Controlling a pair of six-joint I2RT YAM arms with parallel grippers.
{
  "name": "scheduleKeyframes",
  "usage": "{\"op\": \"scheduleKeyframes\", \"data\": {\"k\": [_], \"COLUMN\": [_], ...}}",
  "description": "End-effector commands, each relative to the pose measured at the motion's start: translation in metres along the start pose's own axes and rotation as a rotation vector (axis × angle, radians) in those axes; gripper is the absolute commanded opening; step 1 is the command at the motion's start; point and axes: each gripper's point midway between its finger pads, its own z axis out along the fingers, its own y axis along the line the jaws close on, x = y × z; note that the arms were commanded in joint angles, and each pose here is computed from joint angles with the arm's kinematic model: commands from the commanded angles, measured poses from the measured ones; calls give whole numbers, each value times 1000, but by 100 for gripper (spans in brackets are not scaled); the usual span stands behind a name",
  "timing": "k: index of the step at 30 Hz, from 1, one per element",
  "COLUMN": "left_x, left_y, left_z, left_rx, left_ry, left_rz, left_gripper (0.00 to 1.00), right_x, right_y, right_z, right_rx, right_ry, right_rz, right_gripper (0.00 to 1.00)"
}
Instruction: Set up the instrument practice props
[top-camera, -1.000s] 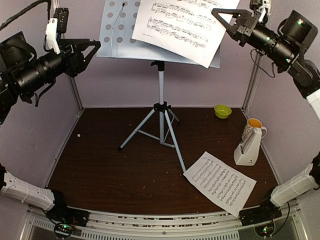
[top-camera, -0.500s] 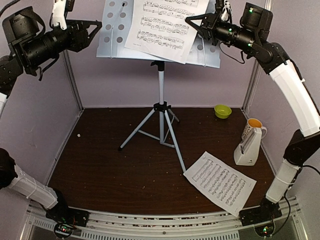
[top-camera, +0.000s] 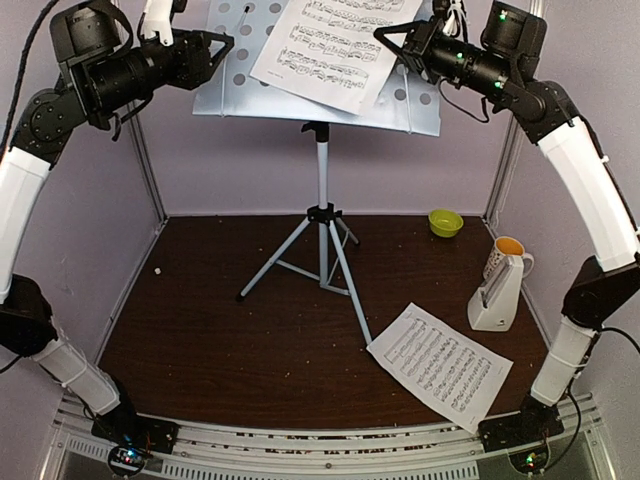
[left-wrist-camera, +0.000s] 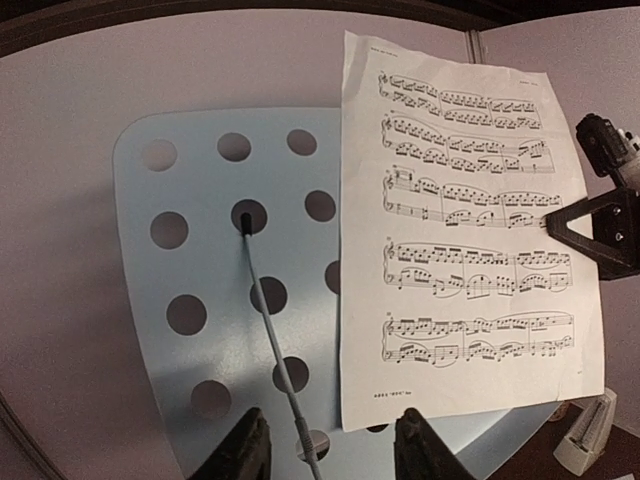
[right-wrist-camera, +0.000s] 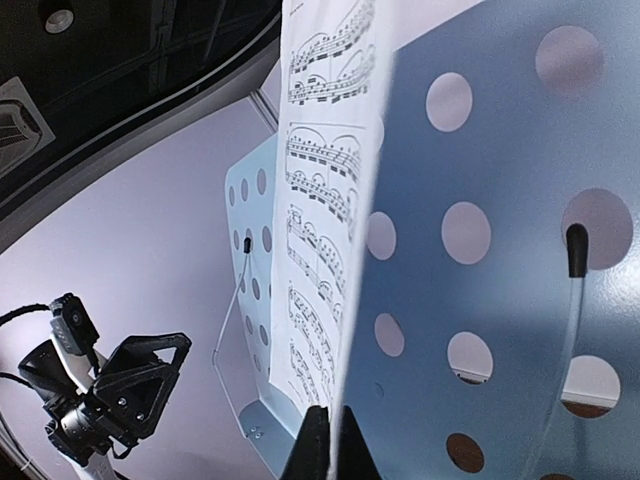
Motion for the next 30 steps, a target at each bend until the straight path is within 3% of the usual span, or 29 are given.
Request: {"op": "scheduleKeyframes", "data": {"k": [1, 15, 18, 23, 30], "left_x": [-1, 1, 2, 6, 12], "left_y": [7, 12, 14, 20, 20], "left_z": [8, 18, 20, 21, 30], "left_rx": [-41, -83, -99, -136, -138], "left_ry": [-2, -8, -4, 8, 25], "left_rz": [13, 25, 29, 28, 41], "left_gripper": [42, 21, 21, 28, 27], "right_x": [-2, 6, 5, 5, 7], "right_y": [0, -1, -3, -7, -6], "right_z": [9, 18, 18, 20, 25], "right_rx": [-3, 73, 91, 122, 126], "right_ry": [-22, -46, -54, -63, -71], "right_rz": [-36, -140, -158, -188, -208], "right_gripper": [0, 0, 0, 0, 0]}}
